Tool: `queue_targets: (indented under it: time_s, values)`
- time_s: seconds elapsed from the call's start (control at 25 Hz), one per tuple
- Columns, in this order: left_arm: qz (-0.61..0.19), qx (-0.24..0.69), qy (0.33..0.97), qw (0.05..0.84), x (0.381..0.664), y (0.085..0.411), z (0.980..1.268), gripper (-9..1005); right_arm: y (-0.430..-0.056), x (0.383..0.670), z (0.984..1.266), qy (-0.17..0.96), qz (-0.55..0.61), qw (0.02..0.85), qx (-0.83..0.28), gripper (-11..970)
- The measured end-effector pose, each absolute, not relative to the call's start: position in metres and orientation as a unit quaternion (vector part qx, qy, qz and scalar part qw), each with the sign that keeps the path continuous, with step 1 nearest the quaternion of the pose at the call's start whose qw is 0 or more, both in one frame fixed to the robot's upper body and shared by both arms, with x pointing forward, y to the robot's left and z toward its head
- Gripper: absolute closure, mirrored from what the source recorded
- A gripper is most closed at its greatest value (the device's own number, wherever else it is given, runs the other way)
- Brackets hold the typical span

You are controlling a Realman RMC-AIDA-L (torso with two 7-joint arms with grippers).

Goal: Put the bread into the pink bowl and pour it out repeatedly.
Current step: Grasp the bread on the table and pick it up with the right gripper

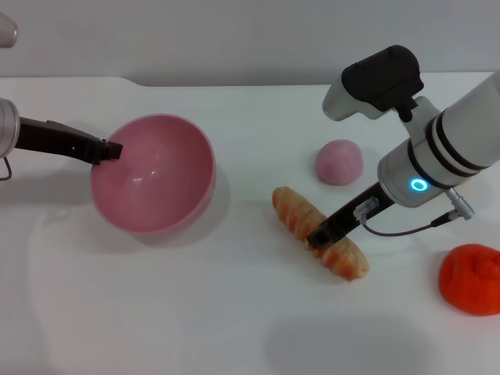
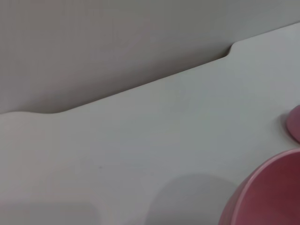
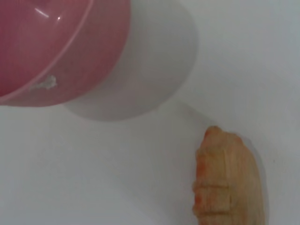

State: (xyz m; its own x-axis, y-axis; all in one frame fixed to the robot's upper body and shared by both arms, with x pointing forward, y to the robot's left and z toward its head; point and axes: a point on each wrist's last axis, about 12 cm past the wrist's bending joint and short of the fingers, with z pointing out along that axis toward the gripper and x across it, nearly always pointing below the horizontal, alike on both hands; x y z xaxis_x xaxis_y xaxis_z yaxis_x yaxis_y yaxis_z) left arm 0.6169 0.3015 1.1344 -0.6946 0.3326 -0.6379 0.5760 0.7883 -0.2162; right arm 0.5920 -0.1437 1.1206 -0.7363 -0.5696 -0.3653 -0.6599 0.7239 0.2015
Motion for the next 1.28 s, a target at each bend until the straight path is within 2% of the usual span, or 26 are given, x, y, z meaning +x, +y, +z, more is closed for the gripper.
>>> queue_targets:
  time_s: [0.16,0.84,1.08,1.28]
  values:
    - [-0.204,0.252,0.898,0.298,0.617,0.302,1.134,951,-0.144,0.592,1.121,0.917,0.159,0.141,-0.337,578]
    - [-0.209,0.255,0.897,0.294,0.615,0.298,1.131,951,-0.147,0.589,1.126,0.911,0.164,0.165,-0.340,726]
    - [-0.209,0.254,0.897,0.294,0.615,0.298,1.131,951,-0.148,0.587,1.152,0.893,0.170,0.239,-0.341,748]
    - [-0.210,0.257,0.897,0.293,0.615,0.297,1.132,951,-0.150,0.585,1.196,0.858,0.158,0.347,-0.344,769]
